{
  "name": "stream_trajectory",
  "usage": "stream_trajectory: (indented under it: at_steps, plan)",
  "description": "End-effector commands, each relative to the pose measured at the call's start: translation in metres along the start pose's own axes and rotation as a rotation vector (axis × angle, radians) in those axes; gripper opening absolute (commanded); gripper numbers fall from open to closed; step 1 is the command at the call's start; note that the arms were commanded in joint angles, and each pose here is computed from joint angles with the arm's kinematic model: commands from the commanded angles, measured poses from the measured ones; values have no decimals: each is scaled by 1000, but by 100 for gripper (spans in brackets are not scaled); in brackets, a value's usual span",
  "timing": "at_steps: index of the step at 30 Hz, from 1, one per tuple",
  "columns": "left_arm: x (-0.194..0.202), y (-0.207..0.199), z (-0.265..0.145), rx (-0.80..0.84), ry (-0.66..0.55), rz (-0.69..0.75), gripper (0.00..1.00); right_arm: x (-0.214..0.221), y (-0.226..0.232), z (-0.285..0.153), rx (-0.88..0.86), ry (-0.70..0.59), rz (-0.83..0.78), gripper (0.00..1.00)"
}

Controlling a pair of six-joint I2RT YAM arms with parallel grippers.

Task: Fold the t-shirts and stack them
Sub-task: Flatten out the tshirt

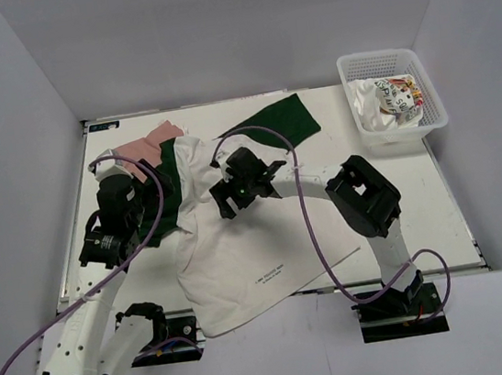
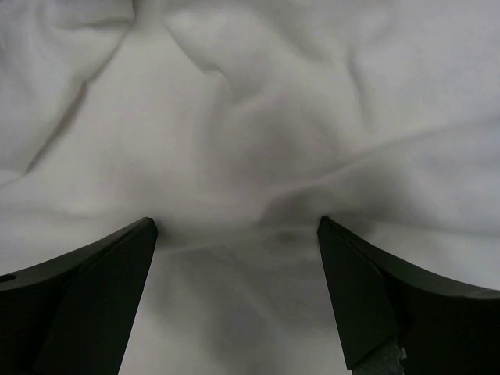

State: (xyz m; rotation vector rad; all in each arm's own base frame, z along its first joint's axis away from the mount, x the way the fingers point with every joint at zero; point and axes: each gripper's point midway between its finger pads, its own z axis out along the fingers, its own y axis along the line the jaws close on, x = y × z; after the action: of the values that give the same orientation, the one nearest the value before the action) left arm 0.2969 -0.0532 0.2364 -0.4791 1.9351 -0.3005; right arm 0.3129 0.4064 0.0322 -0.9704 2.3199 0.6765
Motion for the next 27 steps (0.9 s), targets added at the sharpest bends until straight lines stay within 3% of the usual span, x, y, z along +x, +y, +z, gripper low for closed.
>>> stream_trajectory:
  at_steps: [1, 3, 4, 6, 7, 11, 15, 18, 21, 23, 26, 27]
  plan:
    - [-7, -9, -3, 35, -17, 9, 100, 54, -29, -13, 141, 136, 64, 90]
    - [-7, -4, -3, 16, -28, 9, 100, 97, -42, -31, 200, 203, 158, 90]
    - [-8, -2, -3, 5, -35, 9, 100, 96, -63, -46, 284, 175, 195, 90]
    - [-9, 0, -3, -6, -42, 8, 100, 135, -73, -71, 347, 212, 301, 90]
    - [-7, 1, -3, -11, -33, 2, 100, 128, -75, -89, 357, 169, 328, 90]
    - [-9, 7, -1, -51, -30, 8, 100, 192, -107, -135, 446, 239, 600, 90]
    - [-7, 11, -1, -82, -23, -4, 100, 196, -129, -172, 488, 119, 748, 90]
    - [-7, 11, 3, -88, -13, -1, 100, 181, -129, -187, 414, 45, 745, 90]
    - [-3, 14, 9, -119, 5, -2, 100, 174, -159, -219, 580, 23, 695, 90]
    - [2, 16, 20, -154, 39, 0, 100, 159, -166, -231, 600, -4, 634, 90]
    - [18, 21, 39, -210, 96, -54, 100, 145, -144, -219, 438, -45, 583, 90]
    - [17, 22, 44, -227, 96, -100, 100, 130, -128, -212, 312, -91, 556, 90]
